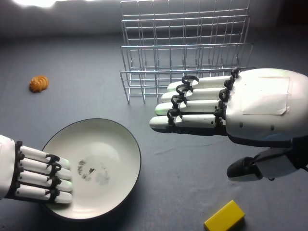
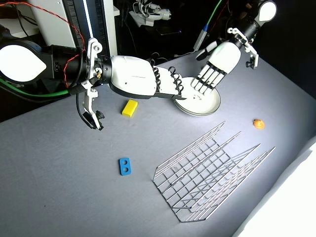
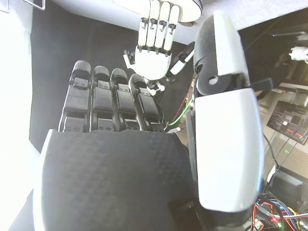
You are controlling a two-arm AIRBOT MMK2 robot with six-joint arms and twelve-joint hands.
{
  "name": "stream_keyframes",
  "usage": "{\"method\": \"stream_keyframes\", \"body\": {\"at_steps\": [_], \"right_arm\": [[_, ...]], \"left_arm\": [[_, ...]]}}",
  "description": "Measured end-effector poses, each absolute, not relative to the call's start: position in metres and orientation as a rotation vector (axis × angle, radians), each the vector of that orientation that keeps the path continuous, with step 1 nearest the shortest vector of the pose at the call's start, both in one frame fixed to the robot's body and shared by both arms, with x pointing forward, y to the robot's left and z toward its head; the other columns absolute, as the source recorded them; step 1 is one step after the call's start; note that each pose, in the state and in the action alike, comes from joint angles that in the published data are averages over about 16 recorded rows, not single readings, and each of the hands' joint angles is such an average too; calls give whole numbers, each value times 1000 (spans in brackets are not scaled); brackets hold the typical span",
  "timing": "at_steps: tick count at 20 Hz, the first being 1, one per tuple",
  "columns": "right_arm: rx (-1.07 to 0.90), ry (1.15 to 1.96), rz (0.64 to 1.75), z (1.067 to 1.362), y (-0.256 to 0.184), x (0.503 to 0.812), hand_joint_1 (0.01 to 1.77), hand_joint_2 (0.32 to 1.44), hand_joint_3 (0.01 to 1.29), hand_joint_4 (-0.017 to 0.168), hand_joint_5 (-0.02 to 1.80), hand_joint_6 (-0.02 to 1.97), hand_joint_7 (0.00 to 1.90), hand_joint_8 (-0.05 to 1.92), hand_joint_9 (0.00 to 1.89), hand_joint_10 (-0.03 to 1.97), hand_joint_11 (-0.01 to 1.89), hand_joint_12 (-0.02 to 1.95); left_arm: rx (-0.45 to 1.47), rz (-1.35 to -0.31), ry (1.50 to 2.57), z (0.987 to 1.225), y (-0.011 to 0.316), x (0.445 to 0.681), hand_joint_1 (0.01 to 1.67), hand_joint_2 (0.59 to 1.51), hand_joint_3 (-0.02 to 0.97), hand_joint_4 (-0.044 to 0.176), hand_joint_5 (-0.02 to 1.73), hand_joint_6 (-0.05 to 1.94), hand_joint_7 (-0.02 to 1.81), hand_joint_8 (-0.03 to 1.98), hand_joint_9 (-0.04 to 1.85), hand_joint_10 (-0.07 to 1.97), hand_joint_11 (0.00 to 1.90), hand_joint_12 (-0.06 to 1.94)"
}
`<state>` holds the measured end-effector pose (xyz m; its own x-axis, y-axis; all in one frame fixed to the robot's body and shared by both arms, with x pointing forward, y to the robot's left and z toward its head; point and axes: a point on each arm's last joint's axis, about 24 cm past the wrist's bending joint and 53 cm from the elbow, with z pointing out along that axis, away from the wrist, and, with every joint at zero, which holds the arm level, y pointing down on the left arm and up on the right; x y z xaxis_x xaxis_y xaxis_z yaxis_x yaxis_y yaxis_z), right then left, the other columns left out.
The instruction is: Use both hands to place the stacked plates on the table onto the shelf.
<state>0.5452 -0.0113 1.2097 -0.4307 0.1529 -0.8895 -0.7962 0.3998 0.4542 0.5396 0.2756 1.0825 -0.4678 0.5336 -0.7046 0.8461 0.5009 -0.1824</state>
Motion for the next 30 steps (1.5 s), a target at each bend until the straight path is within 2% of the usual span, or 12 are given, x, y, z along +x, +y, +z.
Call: {"method": "stream_keyframes", "body": {"at_steps": [5, 14, 23, 30], "right_arm": [[-574, 1673, 1207, 1210, -11, 545, 1064, 1025, 22, 4, 21, 19, 20, 14, 21, 5, 27, 44], [-630, 1651, 1182, 1201, 0, 547, 1059, 1025, 22, 4, 22, 18, 20, 14, 21, 5, 23, 155], [-743, 1592, 1126, 1185, 32, 552, 1070, 1018, 23, 4, 21, 18, 20, 14, 20, 5, 14, 222], [-810, 1554, 1081, 1177, 56, 557, 1083, 1020, 23, 4, 24, 18, 22, 13, 24, 5, 14, 287]], "left_arm": [[1045, -753, 2178, 1081, 260, 537, 21, 1138, 6, -8, -7, -18, -9, -16, -11, -8, 17, -7], [883, -864, 2164, 1082, 224, 539, 21, 1144, 6, -5, 1, -8, -10, -19, -15, -19, 16, -26], [765, -951, 2145, 1083, 197, 543, 21, 1147, 7, -3, 8, -9, -10, -22, -15, -25, 15, -30], [725, -972, 2138, 1084, 190, 545, 21, 1149, 7, -3, 8, -6, -11, -23, -15, -26, 15, -31]]}}
